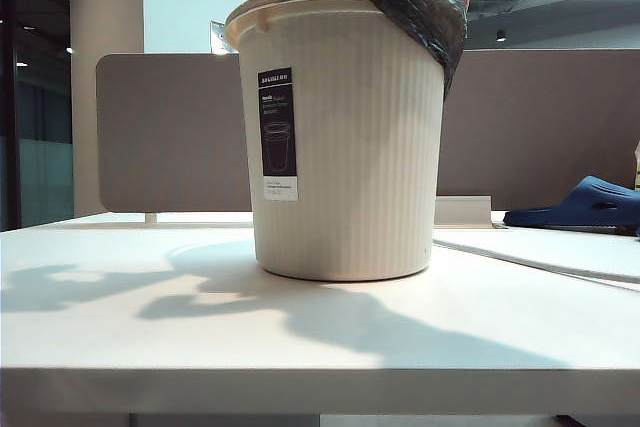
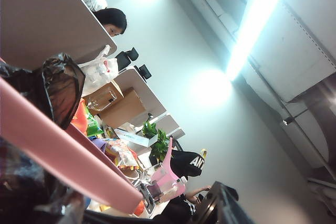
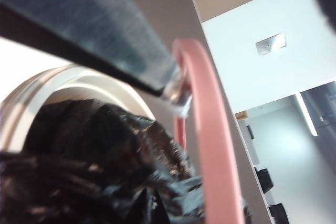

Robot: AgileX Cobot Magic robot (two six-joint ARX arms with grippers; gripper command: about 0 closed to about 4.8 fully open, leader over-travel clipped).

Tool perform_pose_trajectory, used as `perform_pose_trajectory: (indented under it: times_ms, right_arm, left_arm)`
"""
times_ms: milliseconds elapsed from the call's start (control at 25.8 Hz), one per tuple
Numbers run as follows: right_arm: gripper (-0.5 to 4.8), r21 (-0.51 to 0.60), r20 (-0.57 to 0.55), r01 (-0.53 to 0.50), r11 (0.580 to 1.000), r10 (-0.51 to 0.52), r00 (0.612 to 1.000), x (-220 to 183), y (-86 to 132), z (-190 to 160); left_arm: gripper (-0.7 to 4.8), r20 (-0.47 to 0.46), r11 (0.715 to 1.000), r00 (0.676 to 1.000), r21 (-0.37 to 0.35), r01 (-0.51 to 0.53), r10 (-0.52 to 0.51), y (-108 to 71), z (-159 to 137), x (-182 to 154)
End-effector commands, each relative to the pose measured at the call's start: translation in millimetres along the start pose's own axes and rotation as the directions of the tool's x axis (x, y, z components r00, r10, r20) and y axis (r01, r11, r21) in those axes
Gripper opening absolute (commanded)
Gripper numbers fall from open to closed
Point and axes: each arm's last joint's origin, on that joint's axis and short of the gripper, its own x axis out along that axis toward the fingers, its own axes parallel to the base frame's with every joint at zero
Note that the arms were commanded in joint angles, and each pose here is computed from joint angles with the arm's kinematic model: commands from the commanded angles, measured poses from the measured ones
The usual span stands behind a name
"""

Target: Open the ring lid of the trash can, pull out the black garbage bag inside, and place it on the table.

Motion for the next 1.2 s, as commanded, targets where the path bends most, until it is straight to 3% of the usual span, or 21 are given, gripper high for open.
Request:
perform_pose_trajectory:
  times_ms: [39, 466, 776, 1203]
  right_arm:
    - [-0.01, -0.004, 0.021, 0.066, 0.998, -0.066, 0.998, -1, -8, 4]
    - [-0.01, -0.004, 0.039, 0.188, 0.982, -0.187, 0.982, -2, -20, 6]
    - [-0.01, -0.004, 0.003, 0.254, 0.967, -0.254, 0.967, -2, -34, -1]
    - [-0.01, 0.214, -0.017, 0.323, 0.922, -0.327, 0.945, -2, -83, 0]
  left_arm:
    - [3.23, -0.008, 0.999, 0.999, 0.021, 0.031, -0.031, -4.5, 2, 0]
    - [3.23, -0.055, 0.998, 0.997, 0.028, 0.054, -0.053, -5.2, 0, 0]
    - [3.24, -0.121, 0.980, 0.990, 0.175, 0.097, -0.076, -4.5, 1, -2]
    - [3.23, -0.222, 0.924, 0.972, 0.350, 0.155, -0.079, 2.7, 9, -10]
